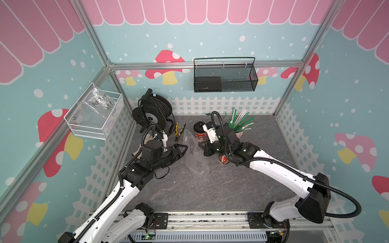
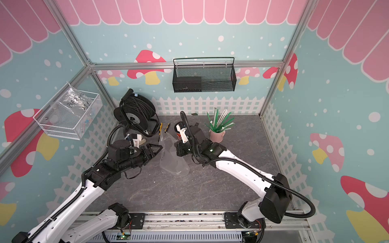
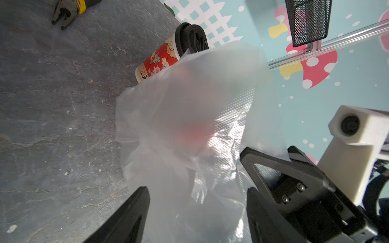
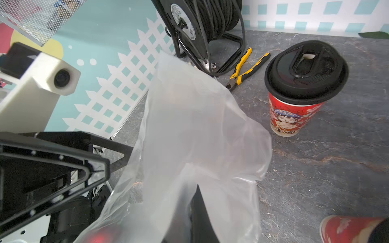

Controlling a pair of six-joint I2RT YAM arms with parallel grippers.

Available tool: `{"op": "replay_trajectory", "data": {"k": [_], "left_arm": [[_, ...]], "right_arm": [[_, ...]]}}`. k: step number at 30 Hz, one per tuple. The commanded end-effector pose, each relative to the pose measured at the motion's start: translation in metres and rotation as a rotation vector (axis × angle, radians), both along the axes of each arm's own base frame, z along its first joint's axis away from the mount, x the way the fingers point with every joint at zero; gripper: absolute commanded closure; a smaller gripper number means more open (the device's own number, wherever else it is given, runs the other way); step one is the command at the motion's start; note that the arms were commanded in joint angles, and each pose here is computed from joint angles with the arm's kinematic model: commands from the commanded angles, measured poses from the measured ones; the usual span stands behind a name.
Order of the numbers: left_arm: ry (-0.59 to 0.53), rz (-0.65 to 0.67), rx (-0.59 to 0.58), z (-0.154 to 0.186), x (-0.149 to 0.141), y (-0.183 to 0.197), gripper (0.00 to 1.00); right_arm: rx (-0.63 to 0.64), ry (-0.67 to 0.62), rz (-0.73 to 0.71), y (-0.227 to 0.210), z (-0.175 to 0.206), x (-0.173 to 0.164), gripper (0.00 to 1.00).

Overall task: Pack milk tea into plastic carrier bags
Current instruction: Adjust the plastic carrier bag at the center of the board.

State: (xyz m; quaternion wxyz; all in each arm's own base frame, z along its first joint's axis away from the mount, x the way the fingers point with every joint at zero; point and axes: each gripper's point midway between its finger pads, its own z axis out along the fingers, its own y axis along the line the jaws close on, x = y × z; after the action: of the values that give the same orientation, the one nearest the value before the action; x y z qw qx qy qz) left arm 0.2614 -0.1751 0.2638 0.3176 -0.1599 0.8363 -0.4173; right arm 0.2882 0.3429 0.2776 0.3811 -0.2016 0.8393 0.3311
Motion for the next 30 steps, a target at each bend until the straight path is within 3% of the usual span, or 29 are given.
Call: {"op": "replay_trajectory", "data": {"k": [1,9,16,18,22,26,30], "left_arm": [[-0.03,-0.025,-0.006,0.009,0.001,-0.004,0.23],[0.038,-0.058,0.076,-0.025,0.009,-0.014,0.24],[0.024,-0.029,0.131,-0.026,0.024,-0.01,0.25],[0.035,-0.01,0.155,-0.028,0.027,-0.004,0.35],[0.052,0.047,0.185,-0.027,0.027,0.018,0.66],[0.025,0.038,0.17,-0.017,0.021,0.019,0.77],[0.068,-0.013,0.151,-0.022,0.021,0.007,0.86]], "right_arm": [[-0.007,0.015,-0.038,-0.003,-0.004,0.003,1.0],[0.071,0.033,-0.013,0.009,0.006,0.001,1.0],[0.113,0.046,0.018,0.015,0.009,-0.004,1.0],[0.117,0.045,0.02,0.016,0.01,-0.003,1.0],[0.127,0.045,0.015,0.016,0.012,-0.003,1.0],[0.093,0.052,-0.026,0.008,0.001,0.0,1.0],[0.047,0.066,-0.043,0.004,-0.012,0.002,1.0]]}}
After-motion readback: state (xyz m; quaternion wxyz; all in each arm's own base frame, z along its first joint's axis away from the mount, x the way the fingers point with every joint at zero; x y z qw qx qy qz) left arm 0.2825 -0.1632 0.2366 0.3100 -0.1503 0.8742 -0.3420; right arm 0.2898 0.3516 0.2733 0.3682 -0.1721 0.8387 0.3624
